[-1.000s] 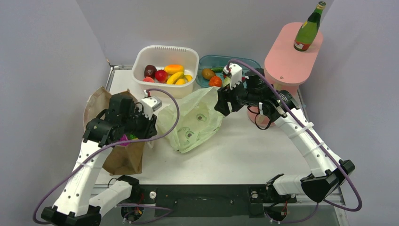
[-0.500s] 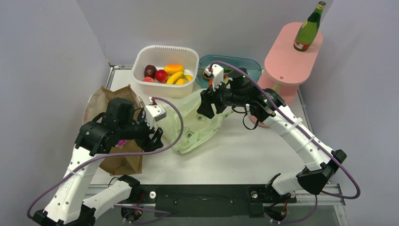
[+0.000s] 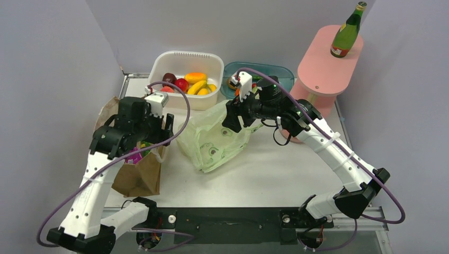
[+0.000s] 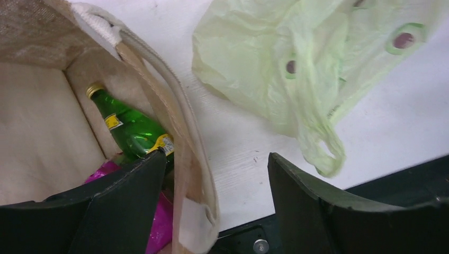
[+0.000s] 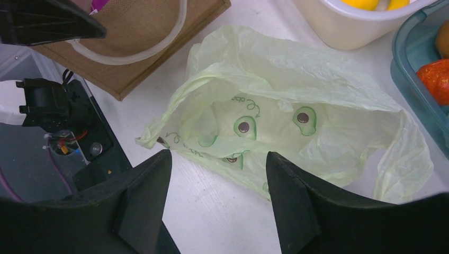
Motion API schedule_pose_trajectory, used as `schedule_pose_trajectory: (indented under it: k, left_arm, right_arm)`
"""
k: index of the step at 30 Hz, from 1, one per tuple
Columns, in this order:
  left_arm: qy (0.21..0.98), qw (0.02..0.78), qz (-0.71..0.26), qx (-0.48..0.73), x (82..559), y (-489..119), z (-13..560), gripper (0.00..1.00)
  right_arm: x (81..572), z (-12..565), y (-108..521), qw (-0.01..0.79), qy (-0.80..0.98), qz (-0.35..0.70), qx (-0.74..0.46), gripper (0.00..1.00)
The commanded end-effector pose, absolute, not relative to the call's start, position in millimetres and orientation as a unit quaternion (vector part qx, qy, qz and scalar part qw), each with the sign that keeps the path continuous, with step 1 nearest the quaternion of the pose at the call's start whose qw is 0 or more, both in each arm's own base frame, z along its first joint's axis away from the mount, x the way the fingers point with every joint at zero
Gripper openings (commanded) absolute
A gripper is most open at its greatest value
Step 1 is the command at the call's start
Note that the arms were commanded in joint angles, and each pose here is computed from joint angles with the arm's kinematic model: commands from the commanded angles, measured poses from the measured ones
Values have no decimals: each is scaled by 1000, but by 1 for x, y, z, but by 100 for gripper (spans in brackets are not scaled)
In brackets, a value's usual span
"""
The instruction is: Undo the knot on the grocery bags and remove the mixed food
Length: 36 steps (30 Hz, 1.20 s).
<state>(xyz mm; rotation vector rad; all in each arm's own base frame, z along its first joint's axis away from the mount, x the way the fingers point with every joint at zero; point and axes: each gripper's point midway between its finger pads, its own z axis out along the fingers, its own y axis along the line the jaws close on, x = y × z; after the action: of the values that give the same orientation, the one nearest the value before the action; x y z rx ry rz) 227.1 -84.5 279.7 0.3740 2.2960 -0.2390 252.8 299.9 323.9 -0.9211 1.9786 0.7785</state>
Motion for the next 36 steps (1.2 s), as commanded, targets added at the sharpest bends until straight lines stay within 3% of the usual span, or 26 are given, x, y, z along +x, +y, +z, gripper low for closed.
schedule_pose_trajectory:
  k: [1,5,7,8,10,12,16,21,24,27,29,33,36]
  left_arm:
    - [917,394,-20,62,261,-61,260,69]
    - [921,384,37,55,273,-46,236,69]
    - [920,381,30,86,274,-51,229,53]
    - [918,375,10,129,270,-61,226,34]
    - [909,372,-30,188,262,-81,228,11]
    - [894,358,-82,255,243,-107,229,0]
    - [828,317,-215,409,181,-163,235,0]
    - [745,240,-336,524,111,-184,241,0]
    - [690,207,-335,608,85,-182,235,10]
    - [667,191,-294,657,80,-168,232,46]
    - [678,213,-267,651,88,-163,245,59]
    - [677,317,-244,617,99,-159,295,73]
    - [685,377,-226,581,105,-146,325,75]
  right_arm:
    - [257,339,296,433,769,301,-362,61]
    - [254,340,292,437,767,296,-364,61]
    - [254,339,291,436,767,296,-365,62]
    - [253,338,291,435,767,297,-365,62]
    - [252,339,291,434,766,299,-367,61]
    - [252,338,292,434,766,300,-367,61]
    - [251,338,294,430,766,304,-368,62]
    - [250,339,303,423,764,319,-367,62]
    - [247,340,308,419,761,328,-370,62]
    - [238,339,316,413,756,336,-381,62]
    - [233,339,318,412,752,337,-388,62]
    - [223,341,320,417,740,335,-408,62]
    - [217,336,323,421,733,317,-430,62]
